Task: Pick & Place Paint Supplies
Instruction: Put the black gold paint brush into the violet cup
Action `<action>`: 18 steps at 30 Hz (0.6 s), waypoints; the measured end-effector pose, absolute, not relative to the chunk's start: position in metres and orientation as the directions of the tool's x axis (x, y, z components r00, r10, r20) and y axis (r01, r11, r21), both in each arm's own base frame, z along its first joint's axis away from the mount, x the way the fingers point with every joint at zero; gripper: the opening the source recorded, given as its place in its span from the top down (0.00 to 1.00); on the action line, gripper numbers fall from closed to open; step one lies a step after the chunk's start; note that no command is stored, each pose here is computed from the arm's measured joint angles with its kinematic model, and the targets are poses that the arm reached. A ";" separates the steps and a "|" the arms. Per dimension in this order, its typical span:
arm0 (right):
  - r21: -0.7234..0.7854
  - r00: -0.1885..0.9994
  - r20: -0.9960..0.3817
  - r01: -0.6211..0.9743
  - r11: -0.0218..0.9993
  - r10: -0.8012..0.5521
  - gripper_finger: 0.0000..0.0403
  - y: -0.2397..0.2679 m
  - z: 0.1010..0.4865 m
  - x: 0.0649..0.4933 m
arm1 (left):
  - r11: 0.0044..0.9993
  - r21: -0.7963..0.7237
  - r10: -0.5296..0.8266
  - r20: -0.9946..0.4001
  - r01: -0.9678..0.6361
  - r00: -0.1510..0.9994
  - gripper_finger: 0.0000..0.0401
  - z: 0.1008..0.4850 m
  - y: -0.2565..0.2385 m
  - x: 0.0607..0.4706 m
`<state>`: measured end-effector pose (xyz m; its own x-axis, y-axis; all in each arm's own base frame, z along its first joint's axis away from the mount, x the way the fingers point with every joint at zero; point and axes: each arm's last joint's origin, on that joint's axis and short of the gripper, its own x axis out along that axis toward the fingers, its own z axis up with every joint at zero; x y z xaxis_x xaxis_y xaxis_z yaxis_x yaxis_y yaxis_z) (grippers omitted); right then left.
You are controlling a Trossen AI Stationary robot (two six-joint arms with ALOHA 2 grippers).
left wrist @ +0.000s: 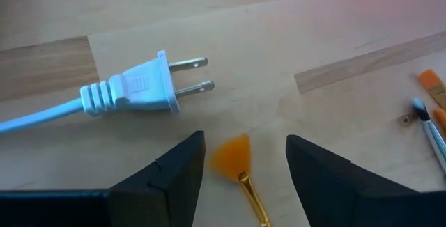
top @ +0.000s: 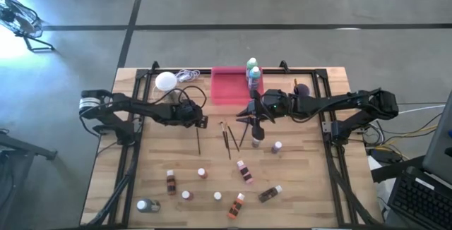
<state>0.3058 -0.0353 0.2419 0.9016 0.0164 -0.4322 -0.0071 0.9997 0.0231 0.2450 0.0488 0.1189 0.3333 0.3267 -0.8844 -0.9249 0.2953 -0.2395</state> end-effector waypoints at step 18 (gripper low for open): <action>0.024 0.902 -0.432 -0.007 1.000 0.016 0.70 -0.035 0.242 0.306 | 0.303 -0.217 0.322 -0.893 -0.928 0.314 0.49 0.117 0.046 0.243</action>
